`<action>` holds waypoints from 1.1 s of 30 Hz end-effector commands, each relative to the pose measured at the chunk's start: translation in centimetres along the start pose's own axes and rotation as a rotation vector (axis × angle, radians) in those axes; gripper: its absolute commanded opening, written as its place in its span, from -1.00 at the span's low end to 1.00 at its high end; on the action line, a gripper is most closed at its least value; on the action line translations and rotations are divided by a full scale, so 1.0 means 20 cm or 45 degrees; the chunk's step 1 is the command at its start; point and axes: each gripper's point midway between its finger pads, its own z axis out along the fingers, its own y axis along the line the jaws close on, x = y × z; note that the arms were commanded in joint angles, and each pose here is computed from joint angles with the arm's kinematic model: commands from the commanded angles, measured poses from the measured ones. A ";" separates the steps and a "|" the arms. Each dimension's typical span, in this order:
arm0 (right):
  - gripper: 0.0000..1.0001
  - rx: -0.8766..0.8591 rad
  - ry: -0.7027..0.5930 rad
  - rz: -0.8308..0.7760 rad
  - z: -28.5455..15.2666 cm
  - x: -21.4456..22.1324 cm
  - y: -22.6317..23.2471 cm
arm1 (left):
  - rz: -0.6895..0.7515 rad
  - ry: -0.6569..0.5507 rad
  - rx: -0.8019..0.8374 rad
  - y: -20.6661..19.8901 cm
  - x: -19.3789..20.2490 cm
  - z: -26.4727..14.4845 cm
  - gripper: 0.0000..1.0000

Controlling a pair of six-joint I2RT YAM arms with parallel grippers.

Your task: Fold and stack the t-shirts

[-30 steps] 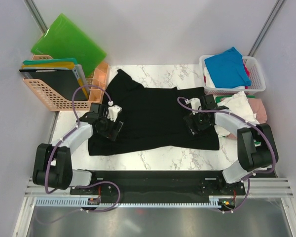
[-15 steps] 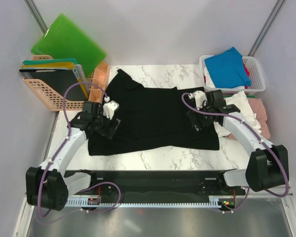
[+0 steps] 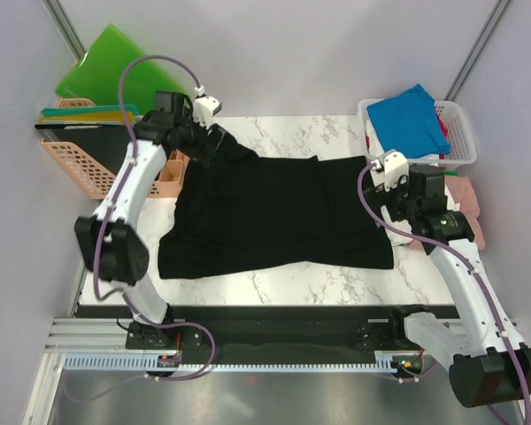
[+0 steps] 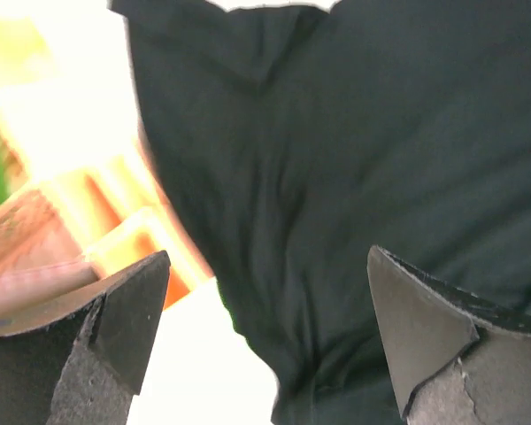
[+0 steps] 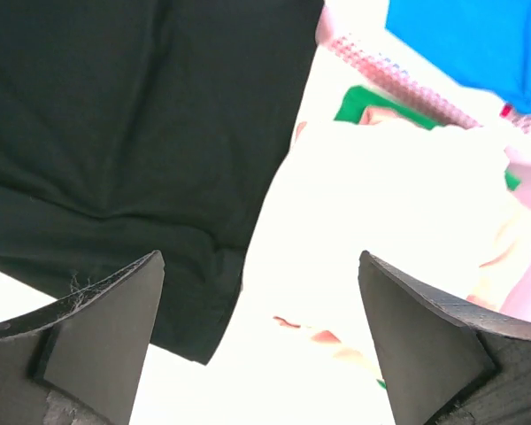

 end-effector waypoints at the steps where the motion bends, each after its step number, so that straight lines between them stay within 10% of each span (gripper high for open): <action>1: 0.96 0.013 0.068 -0.016 0.07 0.08 -0.01 | -0.192 0.128 0.225 -0.06 -0.02 0.27 1.00; 5: 0.96 0.015 0.061 -0.011 0.12 0.07 -0.01 | -0.295 0.101 0.411 -0.06 -0.21 0.47 1.00; 13: 0.96 -0.019 0.074 -0.016 0.16 0.14 0.03 | -0.401 0.191 0.411 0.00 0.00 0.80 1.00; 26: 0.96 -0.160 0.079 0.034 0.34 0.13 0.12 | -0.389 0.201 0.363 -0.04 0.16 0.80 1.00; 33: 0.96 -0.326 0.346 0.132 0.51 0.19 0.20 | -0.305 0.230 0.346 -0.08 0.25 0.68 1.00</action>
